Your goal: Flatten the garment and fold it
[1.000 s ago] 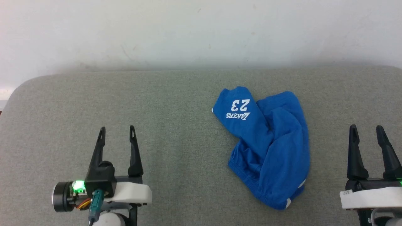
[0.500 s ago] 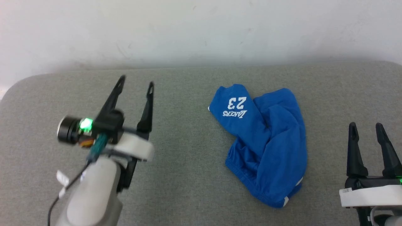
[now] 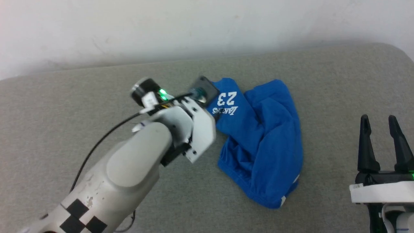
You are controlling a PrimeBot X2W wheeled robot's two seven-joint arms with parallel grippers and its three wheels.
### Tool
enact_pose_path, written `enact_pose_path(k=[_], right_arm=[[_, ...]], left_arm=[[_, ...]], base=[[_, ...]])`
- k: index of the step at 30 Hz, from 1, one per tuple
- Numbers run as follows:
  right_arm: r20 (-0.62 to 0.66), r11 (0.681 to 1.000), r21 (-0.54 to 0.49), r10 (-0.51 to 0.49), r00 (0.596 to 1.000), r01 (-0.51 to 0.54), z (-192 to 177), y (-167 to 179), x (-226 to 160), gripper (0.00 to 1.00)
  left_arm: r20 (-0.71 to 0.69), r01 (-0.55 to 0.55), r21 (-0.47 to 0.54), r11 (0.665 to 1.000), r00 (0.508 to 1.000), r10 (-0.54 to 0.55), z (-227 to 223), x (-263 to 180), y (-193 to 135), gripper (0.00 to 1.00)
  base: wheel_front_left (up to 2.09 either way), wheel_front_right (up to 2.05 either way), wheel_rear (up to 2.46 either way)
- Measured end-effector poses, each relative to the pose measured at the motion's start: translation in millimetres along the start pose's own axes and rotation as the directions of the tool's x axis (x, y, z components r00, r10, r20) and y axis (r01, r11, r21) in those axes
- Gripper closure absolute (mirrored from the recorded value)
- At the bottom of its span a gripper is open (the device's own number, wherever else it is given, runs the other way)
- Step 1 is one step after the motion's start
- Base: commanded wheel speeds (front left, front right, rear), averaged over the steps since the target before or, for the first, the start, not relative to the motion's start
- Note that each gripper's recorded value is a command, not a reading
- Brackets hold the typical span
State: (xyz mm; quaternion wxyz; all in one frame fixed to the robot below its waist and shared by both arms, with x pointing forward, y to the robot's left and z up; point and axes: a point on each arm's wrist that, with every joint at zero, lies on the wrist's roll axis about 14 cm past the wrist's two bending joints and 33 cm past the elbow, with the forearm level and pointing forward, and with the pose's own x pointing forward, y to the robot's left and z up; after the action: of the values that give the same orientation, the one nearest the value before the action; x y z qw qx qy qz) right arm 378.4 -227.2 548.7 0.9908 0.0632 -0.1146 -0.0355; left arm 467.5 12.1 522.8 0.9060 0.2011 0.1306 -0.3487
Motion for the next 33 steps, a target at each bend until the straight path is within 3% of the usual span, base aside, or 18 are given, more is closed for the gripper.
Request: enact_pose_path(k=[3,8,14,17,20,21,22,23,28,30,33], right_arm=[[0.005,1.0,0.001,-0.019,1.0,0.019,1,-6,2,0.0],[0.003,0.999,-0.001,-0.046,0.999,0.046,-1,-15,6,0.0],[-0.009,0.996,0.0,-0.084,0.996,0.084,-6,-28,10,0.0],[-0.019,0.994,-0.008,-0.107,0.994,0.107,-10,-36,9,0.0],[-0.034,0.991,-0.021,-0.13,0.991,0.13,-14,-44,8,0.0],[-0.038,0.99,-0.026,-0.139,0.99,0.138,-15,-47,7,0.0],[-0.043,0.989,-0.029,-0.145,0.988,0.144,-17,-49,6,0.0],[-0.046,0.988,-0.031,-0.149,0.988,0.148,-18,-50,6,0.0],[-0.05,0.991,-0.023,-0.135,0.99,0.134,-21,-45,10,0.0],[-0.046,0.993,-0.015,-0.12,0.992,0.12,-21,-40,13,0.0],[-0.048,0.995,-0.007,-0.096,0.994,0.095,-22,-32,13,0.0]], left_arm=[[-0.189,0.159,0.03,0.987,0.97,-0.151,-30,7,-36,0.0],[-0.394,0.335,0.068,0.94,0.874,-0.283,-62,11,-63,0.0],[-0.503,0.428,0.057,0.902,0.793,-0.344,-85,25,-82,0.0],[-0.579,0.488,0.054,0.871,0.726,-0.371,-107,21,-104,0.0],[-0.582,0.522,0.053,0.851,0.709,-0.398,-108,24,-114,0.0],[-0.582,0.529,0.053,0.847,0.706,-0.404,-108,25,-115,0.19],[-0.582,0.535,0.055,0.843,0.703,-0.409,-107,25,-116,0.78],[-0.575,0.541,0.056,0.839,0.705,-0.416,-105,24,-117,1.0],[-0.497,0.545,0.023,0.838,0.734,-0.463,-98,16,-116,1.0],[-0.474,0.51,-0.011,0.86,0.755,-0.453,-102,12,-100,1.0],[-0.496,0.395,-0.02,0.918,0.794,-0.352,-118,-1,-48,1.0]], base=[[0.0,0.0,0.0],[0.0,0.0,0.0],[0.0,0.0,0.0],[0.0,0.0,0.0],[0.0,0.0,0.0],[0.0,0.0,0.0],[0.0,0.0,0.0],[0.0,0.0,0.0],[0.0,0.0,0.0],[0.0,0.0,0.0],[0.0,0.0,0.0]])
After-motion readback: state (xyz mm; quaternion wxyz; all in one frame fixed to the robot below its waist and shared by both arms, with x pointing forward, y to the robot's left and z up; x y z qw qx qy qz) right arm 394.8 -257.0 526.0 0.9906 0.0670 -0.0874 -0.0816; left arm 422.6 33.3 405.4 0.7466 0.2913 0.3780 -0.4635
